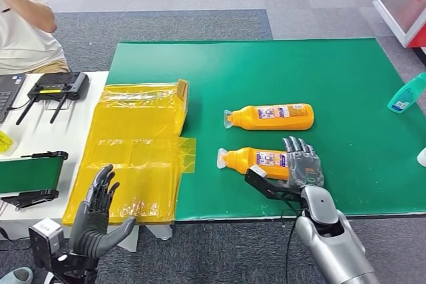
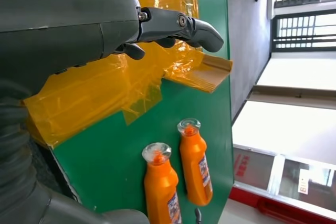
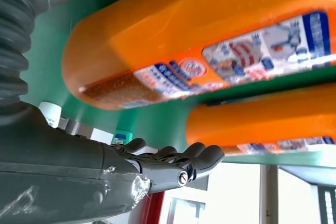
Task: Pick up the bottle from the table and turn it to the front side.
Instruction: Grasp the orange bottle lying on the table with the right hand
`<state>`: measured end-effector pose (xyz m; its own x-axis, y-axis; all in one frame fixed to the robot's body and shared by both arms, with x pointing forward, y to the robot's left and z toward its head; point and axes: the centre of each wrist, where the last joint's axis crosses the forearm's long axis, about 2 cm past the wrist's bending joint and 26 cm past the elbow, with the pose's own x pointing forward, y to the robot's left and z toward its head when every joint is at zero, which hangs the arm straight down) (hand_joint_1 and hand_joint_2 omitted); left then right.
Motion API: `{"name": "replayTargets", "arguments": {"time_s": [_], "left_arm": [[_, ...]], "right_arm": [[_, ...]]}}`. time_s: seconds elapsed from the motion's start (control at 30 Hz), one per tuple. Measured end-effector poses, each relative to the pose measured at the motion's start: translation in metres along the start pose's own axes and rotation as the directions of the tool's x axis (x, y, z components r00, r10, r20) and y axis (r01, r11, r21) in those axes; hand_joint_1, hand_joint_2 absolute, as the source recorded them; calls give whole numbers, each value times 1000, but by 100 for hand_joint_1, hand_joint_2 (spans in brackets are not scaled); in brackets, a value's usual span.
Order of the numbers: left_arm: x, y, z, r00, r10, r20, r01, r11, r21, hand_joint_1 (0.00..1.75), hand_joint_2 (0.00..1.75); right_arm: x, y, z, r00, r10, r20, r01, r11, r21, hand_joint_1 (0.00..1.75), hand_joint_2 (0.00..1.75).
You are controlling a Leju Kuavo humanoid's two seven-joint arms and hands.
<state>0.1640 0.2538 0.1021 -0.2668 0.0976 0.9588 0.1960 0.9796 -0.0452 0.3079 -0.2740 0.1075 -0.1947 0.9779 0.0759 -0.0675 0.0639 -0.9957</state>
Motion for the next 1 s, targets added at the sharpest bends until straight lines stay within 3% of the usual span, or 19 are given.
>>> {"name": "replayTargets", "arguments": {"time_s": [0.63,0.87,0.9,1.0], "left_arm": [[-4,-3,-2,1000,1,-6,-1,1000,-22,0,175],[-4,-2,-2,1000,0,-1,0,999,-32,0,175],[-4,-2,-1,1000,-1,0,1,999,-33,0,175],[-5,-2,1,1000,5,2,-5,1000,-29,0,175]], "right_arm": [[-21,11,-20,999,48,-9,-47,993,107,0,175],[-33,9,-22,999,-10,37,4,986,166,0,175],[-34,9,-22,999,-13,40,6,986,168,11,175],[-38,9,-21,998,-41,49,32,984,178,123,175]]}}
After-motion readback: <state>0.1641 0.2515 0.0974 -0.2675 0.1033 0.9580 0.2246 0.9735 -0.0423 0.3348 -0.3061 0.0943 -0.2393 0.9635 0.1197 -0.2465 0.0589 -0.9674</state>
